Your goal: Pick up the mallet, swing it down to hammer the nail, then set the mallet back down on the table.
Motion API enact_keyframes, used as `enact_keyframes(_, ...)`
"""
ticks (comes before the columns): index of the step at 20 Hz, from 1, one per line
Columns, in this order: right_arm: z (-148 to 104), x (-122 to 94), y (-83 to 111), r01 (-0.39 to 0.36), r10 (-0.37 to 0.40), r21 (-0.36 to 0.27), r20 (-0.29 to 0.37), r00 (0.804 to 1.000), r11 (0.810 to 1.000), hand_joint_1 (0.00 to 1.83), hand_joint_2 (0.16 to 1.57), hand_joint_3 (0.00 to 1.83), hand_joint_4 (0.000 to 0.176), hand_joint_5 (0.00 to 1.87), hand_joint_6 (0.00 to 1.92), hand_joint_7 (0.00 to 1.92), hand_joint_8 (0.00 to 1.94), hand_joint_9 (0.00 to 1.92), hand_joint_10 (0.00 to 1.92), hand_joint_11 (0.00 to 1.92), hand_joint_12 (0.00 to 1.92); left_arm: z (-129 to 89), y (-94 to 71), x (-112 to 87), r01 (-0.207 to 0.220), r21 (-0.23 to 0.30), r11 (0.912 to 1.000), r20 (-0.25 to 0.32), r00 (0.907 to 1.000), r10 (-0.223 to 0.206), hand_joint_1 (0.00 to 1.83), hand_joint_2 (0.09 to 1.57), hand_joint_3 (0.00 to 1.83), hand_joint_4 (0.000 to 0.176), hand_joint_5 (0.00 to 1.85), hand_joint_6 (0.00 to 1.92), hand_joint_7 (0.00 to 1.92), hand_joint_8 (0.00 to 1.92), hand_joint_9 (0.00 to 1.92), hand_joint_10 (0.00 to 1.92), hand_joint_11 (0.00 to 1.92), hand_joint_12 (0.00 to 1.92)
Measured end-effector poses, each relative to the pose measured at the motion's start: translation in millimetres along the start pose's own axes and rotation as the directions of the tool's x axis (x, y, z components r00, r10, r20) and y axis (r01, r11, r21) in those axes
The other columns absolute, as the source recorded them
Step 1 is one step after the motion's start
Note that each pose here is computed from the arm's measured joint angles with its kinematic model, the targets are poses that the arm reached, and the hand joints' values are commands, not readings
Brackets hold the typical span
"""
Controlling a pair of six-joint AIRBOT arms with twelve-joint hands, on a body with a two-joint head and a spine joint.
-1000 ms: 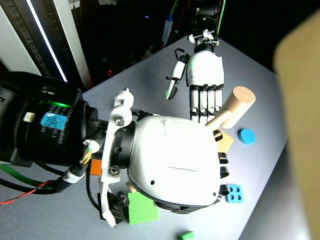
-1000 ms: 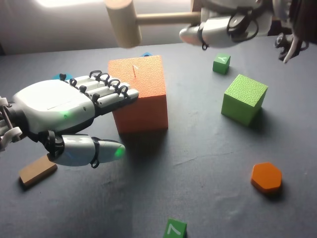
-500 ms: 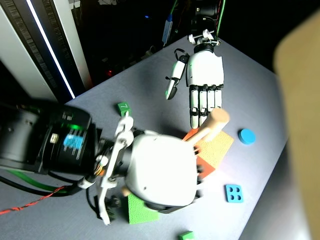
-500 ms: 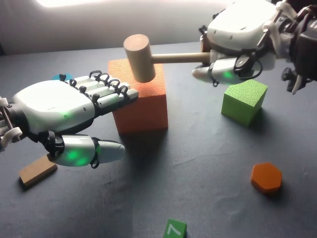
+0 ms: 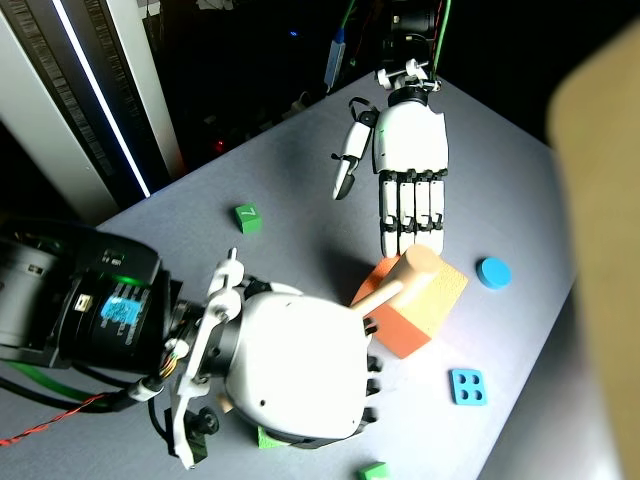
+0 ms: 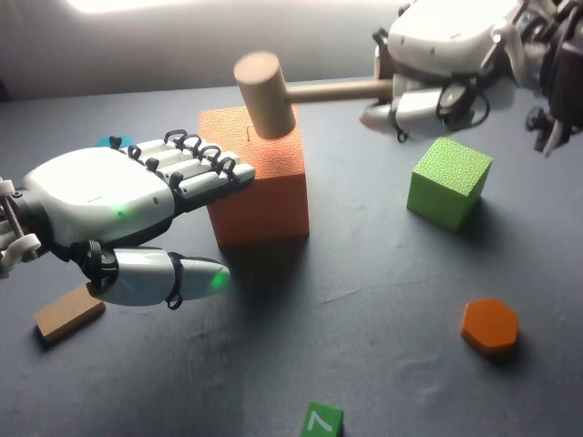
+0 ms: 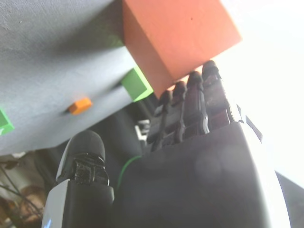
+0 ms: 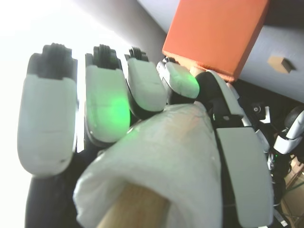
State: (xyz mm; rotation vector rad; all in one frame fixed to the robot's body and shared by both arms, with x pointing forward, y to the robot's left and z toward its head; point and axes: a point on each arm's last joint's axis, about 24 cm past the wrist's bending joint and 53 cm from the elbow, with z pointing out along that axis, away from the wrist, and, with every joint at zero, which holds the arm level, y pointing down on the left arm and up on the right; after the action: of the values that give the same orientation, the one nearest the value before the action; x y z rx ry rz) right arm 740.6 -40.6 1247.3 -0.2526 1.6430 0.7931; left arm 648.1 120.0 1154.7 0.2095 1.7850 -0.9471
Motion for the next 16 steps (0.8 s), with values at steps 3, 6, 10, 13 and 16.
enact_keyframes(3,1,-17,6.6,-0.004,0.004,-0.013,0.036,0.999,1.0,0.41,1.56,0.0,0.176,1.38,1.92,1.6,1.94,1.66,1.92,1.74,1.92,0,0.0,0.0,0.0,0.0,1.0,0.0,1.0,0.0,0.0,1.33,0.0,0.0,0.03,0.0,0.03,0.0,0.03,0.0,0.01,0.01)
enact_keyframes(6,5,-14,13.4,0.008,-0.008,-0.025,0.031,1.0,1.0,0.38,1.57,0.0,0.176,1.38,1.92,1.59,1.94,1.66,1.92,1.73,1.92,0,-0.1,-0.2,0.0,0.0,1.0,0.001,1.0,0.0,0.0,1.34,0.0,0.0,0.04,0.0,0.04,0.0,0.04,0.0,0.02,0.01)
enact_keyframes(10,13,-12,17.6,0.017,-0.016,-0.031,0.037,0.999,0.999,0.35,1.57,0.0,0.176,1.35,1.92,1.59,1.94,1.65,1.92,1.72,1.92,0,-0.3,-0.2,0.0,0.001,1.0,0.001,1.0,0.0,0.0,1.33,0.0,0.0,0.02,0.0,0.02,0.01,0.03,0.0,0.01,0.02)
enact_keyframes(13,14,-13,15.2,0.02,-0.019,-0.026,0.04,0.999,0.999,0.37,1.56,0.0,0.176,1.35,1.92,1.58,1.94,1.64,1.92,1.72,1.92,0,-0.1,-0.1,0.0,0.001,1.0,0.001,1.0,0.0,0.0,1.34,0.0,0.0,0.02,0.0,0.02,0.01,0.03,0.01,0.0,0.02)
enact_keyframes(16,15,-8,9.6,0.024,-0.023,-0.017,0.039,0.999,1.0,0.36,1.56,0.0,0.176,1.36,1.92,1.59,1.94,1.65,1.92,1.74,1.92,0,-0.1,0.0,0.0,0.0,1.0,0.0,1.0,0.0,0.0,1.33,0.0,0.0,0.02,0.0,0.03,0.01,0.03,0.01,0.01,0.02)
